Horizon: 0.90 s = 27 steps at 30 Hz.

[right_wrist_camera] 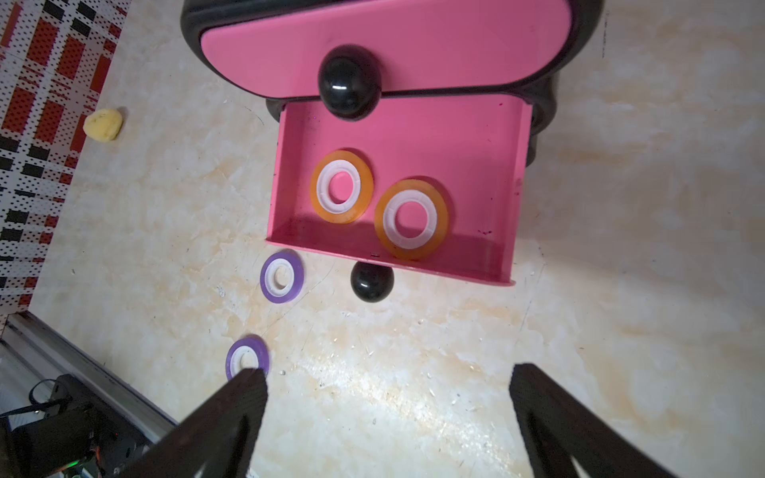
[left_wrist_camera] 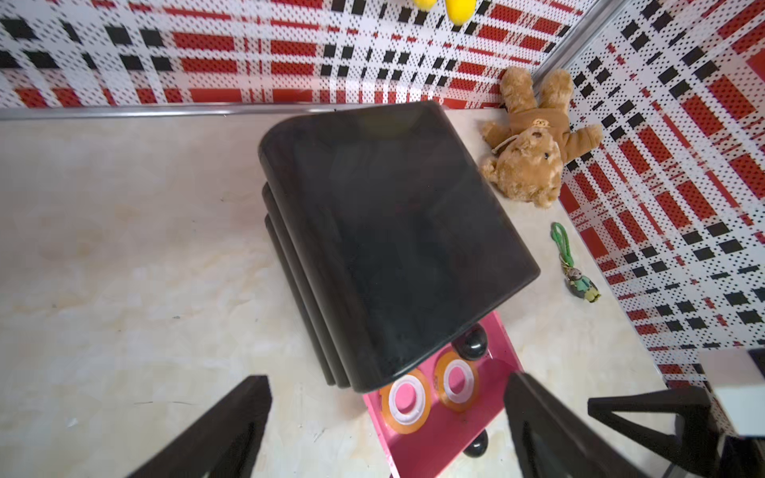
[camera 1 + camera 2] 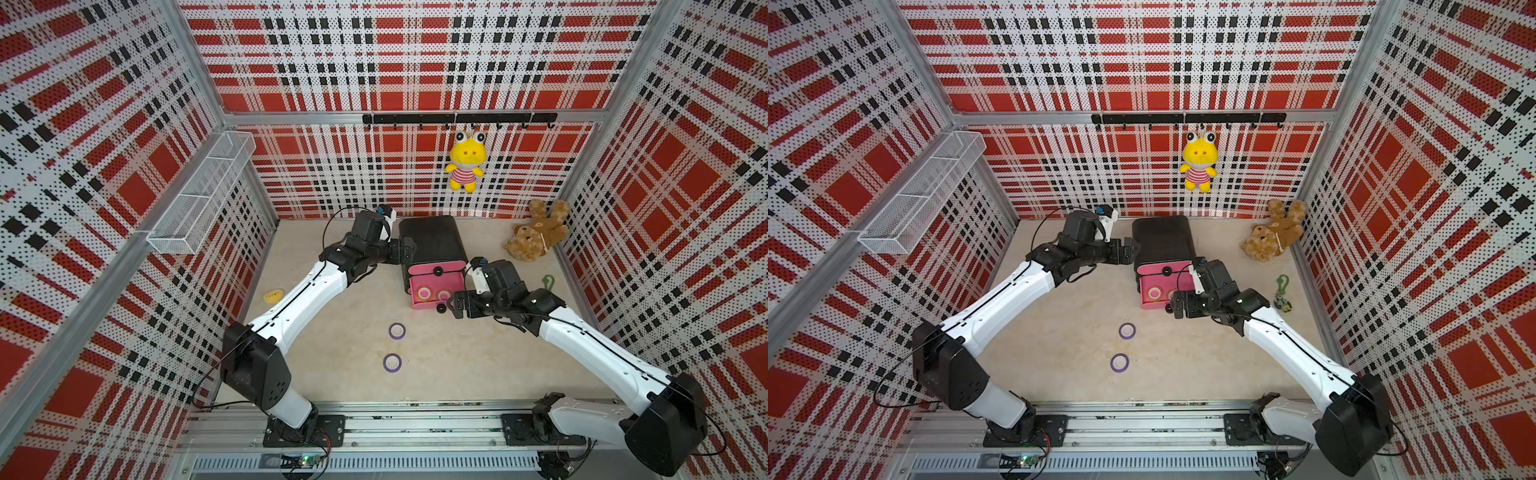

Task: Place the transparent tape into the drawer according to color
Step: Close the drawer of the storage box.

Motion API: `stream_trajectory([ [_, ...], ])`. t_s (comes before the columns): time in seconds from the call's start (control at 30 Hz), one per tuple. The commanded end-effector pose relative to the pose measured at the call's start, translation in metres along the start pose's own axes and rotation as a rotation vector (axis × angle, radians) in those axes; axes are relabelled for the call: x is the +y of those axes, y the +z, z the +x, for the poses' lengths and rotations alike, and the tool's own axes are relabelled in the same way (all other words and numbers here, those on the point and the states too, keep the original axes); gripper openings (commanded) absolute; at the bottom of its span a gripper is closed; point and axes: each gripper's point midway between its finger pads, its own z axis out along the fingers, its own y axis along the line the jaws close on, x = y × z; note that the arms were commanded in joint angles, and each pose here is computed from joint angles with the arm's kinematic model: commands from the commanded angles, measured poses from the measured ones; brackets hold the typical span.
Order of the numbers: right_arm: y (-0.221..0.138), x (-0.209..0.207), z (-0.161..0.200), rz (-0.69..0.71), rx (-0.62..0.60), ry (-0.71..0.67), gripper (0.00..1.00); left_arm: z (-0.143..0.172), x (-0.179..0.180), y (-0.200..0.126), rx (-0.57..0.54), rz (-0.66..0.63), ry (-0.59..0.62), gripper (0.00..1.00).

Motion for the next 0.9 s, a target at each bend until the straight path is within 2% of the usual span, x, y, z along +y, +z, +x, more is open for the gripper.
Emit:
stream_trajectory([
  [0.0,0.013,0.003,-0.002,0.028,-0.043,0.032,1.0,-0.016,-0.009,0.013,-0.05,0.099,-0.023,0.95],
  [0.23,0.033,0.003,0.016,0.051,-0.046,0.066,0.97,-0.007,0.002,0.039,-0.007,0.114,-0.038,0.92],
  [0.53,0.045,-0.002,0.025,0.08,-0.126,0.066,0.8,0.004,0.011,0.048,0.023,0.118,-0.048,0.85],
  [0.87,0.054,-0.004,0.026,0.095,-0.144,0.05,0.78,0.025,0.021,0.065,0.089,0.122,-0.087,0.74],
])
